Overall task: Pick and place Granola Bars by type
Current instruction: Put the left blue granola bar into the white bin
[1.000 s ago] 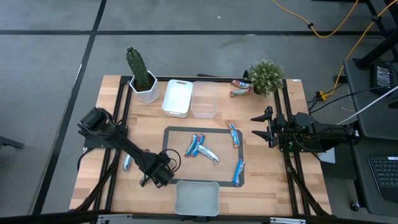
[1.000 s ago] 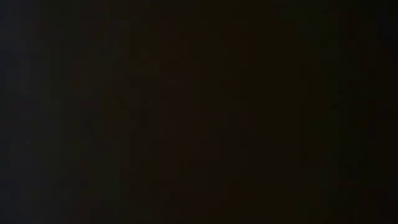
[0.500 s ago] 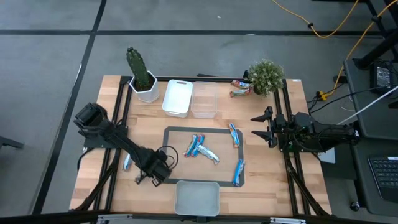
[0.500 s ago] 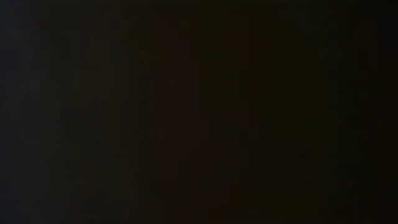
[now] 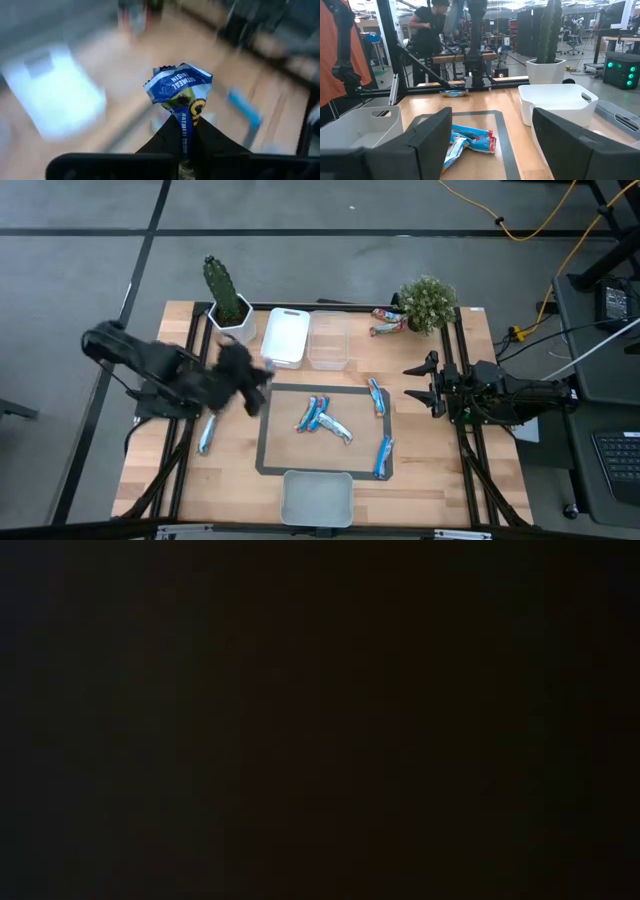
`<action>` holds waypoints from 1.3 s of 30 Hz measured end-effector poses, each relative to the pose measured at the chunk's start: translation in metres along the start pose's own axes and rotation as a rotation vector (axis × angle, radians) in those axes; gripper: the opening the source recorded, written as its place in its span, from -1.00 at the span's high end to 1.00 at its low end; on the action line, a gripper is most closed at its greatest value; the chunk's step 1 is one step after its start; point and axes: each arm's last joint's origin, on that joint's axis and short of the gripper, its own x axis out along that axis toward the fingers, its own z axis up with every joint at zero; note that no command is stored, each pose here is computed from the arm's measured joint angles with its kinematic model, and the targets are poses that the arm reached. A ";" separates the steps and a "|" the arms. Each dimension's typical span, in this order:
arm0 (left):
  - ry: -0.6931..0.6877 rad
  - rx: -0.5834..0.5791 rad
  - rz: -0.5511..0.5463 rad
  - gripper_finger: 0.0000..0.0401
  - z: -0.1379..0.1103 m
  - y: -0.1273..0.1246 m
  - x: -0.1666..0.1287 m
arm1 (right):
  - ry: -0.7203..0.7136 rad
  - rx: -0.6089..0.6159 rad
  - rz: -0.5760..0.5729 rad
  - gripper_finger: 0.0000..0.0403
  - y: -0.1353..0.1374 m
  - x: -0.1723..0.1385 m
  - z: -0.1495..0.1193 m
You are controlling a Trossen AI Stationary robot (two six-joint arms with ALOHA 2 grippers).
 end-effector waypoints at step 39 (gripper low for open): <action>0.440 0.187 0.270 0.92 0.026 0.164 0.232 | 0.013 0.057 -0.001 -0.38 0.000 0.000 -0.001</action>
